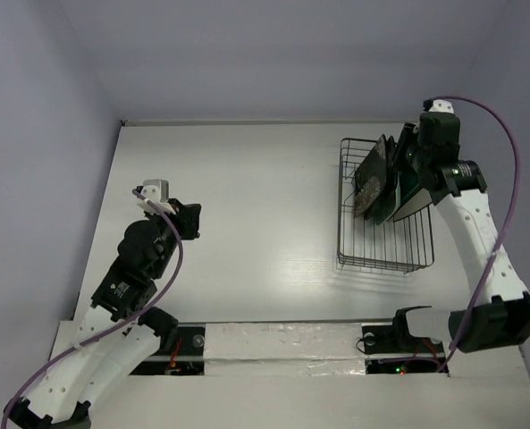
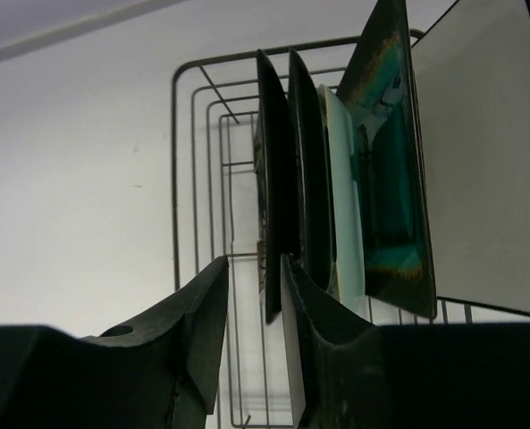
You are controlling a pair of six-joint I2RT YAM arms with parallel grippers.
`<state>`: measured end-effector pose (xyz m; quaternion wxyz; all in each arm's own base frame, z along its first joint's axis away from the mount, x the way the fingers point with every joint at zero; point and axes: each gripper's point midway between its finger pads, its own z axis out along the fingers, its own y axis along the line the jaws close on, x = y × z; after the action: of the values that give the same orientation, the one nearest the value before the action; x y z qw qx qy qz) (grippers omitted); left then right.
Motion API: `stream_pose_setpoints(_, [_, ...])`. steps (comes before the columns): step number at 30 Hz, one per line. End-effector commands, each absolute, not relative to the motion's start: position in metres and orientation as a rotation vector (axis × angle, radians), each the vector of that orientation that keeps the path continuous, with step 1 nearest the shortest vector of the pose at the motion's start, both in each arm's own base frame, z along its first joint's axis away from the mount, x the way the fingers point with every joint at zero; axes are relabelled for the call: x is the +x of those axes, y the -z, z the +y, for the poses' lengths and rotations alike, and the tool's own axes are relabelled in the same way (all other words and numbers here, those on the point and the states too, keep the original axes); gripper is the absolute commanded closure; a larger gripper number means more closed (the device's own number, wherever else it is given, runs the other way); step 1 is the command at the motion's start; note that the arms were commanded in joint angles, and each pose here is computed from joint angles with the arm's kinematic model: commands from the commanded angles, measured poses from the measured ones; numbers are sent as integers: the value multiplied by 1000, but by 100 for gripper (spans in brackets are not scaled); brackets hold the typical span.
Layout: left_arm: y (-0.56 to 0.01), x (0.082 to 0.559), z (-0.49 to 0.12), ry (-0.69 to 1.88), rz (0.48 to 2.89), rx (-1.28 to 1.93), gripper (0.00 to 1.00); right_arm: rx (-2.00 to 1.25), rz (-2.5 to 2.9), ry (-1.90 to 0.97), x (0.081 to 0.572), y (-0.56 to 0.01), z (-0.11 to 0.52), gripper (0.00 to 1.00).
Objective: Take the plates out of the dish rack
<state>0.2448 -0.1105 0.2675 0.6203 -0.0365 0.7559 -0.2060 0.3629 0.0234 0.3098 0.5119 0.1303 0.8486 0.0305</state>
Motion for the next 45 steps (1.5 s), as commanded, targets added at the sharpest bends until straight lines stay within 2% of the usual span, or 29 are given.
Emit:
stream_pose_setpoints(1, [-271, 245, -112, 484, 1726, -82, 94, 317, 2074, 15, 380, -305, 15, 64])
stream_pose_setpoints(5, [-272, 244, -111, 483, 1718, -79, 82, 297, 2139, 39, 397, -285, 17, 64])
stream_pose_setpoints(8, [-273, 244, -111, 484, 1714, -78, 80, 281, 2171, 43, 406, -275, 22, 65])
stream_pose_setpoints(27, [-277, 244, -111, 482, 1697, -70, 78, 255, 2305, 316, 433, -217, 24, 66])
stream_pose_setpoints(28, [-275, 245, -111, 478, 1706, -69, 78, 250, 2301, 350, 433, -218, 24, 68])
stream_pose_setpoints(29, [-274, 245, -111, 477, 1709, -68, 77, 251, 2301, 369, 436, -218, 22, 78])
stream_pose_setpoints(31, [-274, 246, -112, 476, 1712, -68, 77, 242, 2298, 405, 436, -220, 24, 87])
stream_pose_setpoints(32, [-274, 245, -111, 476, 1710, -68, 77, 246, 2286, 412, 437, -224, 23, 96])
stream_pose_setpoints(33, [-275, 245, -111, 476, 1707, -67, 77, 239, 2273, 408, 437, -230, 27, 99])
stream_pose_setpoints(45, [-277, 246, -112, 478, 1701, -67, 77, 264, 2043, 399, 429, -326, 28, 100])
